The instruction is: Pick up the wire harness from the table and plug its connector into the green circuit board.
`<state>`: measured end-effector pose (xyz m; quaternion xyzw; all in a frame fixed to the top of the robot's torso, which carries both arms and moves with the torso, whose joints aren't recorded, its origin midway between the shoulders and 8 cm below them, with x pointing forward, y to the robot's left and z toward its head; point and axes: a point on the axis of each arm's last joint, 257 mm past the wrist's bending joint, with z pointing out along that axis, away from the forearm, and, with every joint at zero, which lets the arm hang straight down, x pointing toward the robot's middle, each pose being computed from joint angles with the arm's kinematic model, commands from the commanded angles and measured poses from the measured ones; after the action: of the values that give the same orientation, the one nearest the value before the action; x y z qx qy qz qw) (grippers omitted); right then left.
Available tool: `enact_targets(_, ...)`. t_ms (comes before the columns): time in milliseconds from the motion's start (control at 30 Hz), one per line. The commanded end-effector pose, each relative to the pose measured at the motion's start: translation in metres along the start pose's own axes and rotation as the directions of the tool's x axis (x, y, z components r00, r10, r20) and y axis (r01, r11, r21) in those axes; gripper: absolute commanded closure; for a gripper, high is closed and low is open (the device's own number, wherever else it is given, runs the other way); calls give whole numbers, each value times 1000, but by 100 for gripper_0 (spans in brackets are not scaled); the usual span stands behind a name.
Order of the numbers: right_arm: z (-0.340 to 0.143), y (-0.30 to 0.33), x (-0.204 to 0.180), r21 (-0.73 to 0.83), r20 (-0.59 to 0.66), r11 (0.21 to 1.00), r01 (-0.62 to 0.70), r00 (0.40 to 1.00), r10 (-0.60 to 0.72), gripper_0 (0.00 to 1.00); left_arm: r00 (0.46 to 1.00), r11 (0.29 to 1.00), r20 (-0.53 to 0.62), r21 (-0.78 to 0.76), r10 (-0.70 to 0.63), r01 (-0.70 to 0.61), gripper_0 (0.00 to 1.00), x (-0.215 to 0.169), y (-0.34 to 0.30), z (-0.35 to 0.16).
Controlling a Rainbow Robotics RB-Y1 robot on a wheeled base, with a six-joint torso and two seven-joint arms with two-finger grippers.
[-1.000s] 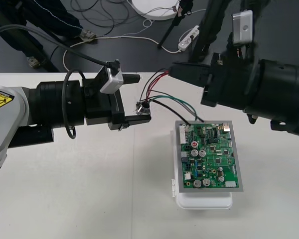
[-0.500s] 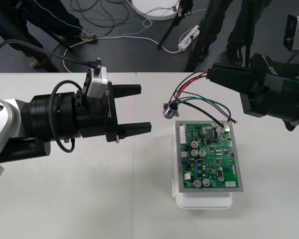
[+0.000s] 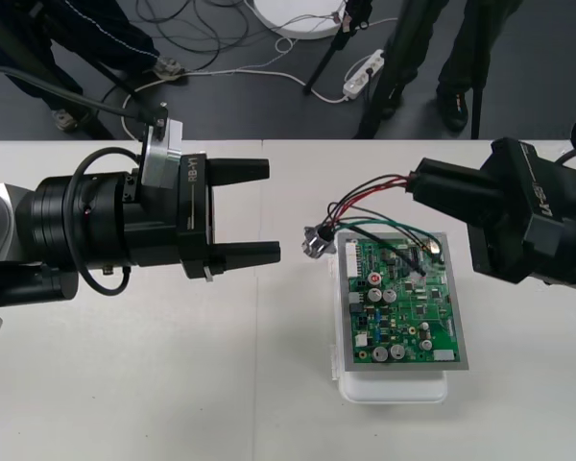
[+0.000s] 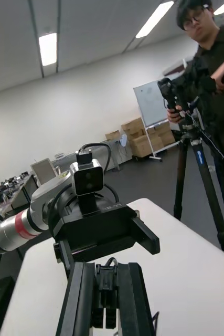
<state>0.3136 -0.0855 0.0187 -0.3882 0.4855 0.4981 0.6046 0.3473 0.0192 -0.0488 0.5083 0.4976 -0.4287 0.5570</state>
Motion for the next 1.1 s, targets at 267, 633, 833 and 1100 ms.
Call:
enact_targets(267,1,20,-7,-30,98,981,194,977,-190,100,997,984,79,176,8,-22,0,-26,-53,2)
enact_targets(633,15,22,9,-46,146,960,277,952,-268,100,990,974,120,203,76,-100,0,-42,-60,8)
enact_targets(833,22,23,23,-63,145,939,338,934,-326,100,986,969,123,205,113,-136,0,-46,-58,11)
enact_targets(1100,36,27,31,-89,169,910,406,906,-388,100,984,968,106,191,146,-164,0,-46,-52,14)
